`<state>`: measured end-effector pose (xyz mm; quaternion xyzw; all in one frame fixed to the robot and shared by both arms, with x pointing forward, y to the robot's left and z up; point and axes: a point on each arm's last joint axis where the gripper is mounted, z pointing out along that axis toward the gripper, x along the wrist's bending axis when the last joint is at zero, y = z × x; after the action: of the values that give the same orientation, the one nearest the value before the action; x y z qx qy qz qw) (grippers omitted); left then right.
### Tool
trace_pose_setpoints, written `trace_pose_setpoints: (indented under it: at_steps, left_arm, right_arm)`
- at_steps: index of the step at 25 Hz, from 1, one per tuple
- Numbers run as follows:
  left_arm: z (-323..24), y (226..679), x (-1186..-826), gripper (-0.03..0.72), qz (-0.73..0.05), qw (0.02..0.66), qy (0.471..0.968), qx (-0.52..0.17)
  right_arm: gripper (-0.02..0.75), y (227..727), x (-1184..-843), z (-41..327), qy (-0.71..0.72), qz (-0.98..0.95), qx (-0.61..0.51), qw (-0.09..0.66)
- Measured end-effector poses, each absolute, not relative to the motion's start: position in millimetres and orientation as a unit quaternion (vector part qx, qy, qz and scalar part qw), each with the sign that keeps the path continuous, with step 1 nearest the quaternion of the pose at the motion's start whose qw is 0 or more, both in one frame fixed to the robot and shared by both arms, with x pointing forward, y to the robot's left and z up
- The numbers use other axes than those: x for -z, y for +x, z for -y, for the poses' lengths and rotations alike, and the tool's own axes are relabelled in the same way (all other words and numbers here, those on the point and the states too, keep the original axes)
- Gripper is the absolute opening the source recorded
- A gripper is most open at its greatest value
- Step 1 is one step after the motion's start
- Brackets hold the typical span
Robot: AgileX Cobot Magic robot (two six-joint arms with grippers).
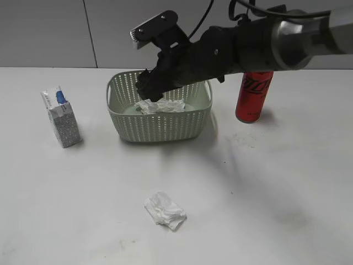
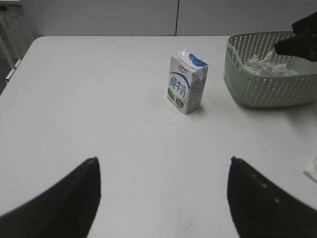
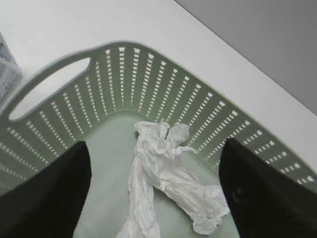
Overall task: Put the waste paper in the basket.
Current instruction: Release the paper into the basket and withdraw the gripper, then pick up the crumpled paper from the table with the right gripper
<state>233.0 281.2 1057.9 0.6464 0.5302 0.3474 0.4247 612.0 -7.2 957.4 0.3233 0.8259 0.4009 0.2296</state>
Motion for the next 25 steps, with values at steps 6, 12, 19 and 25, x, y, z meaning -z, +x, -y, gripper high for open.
trace_pose_setpoints:
  at_steps: [6, 12, 19, 25]
  left_arm:
    - [-281.2, 233.0, -1057.9, 0.591, -0.530, 0.425, 0.646, -0.347]
    - [-281.2, 233.0, -1057.9, 0.591, -0.530, 0.425, 0.646, -0.347]
    - [-281.2, 233.0, -1057.9, 0.591, -0.530, 0.425, 0.647, -0.348]
    - [-281.2, 233.0, -1057.9, 0.591, -0.530, 0.425, 0.646, -0.347]
  right_arm:
    - [0.578, 590.4, -1022.5, 18.3, 0.319, -0.826, -0.415, 0.209]
    - [0.573, 552.2, -1062.0, 36.2, 0.358, -0.852, -0.368, 0.105]
    - [0.573, 508.8, -1037.6, 37.1, 0.362, -0.913, -0.187, -0.034]
    - [0.573, 477.1, -1002.9, -10.0, 0.320, -0.937, -0.142, -0.009]
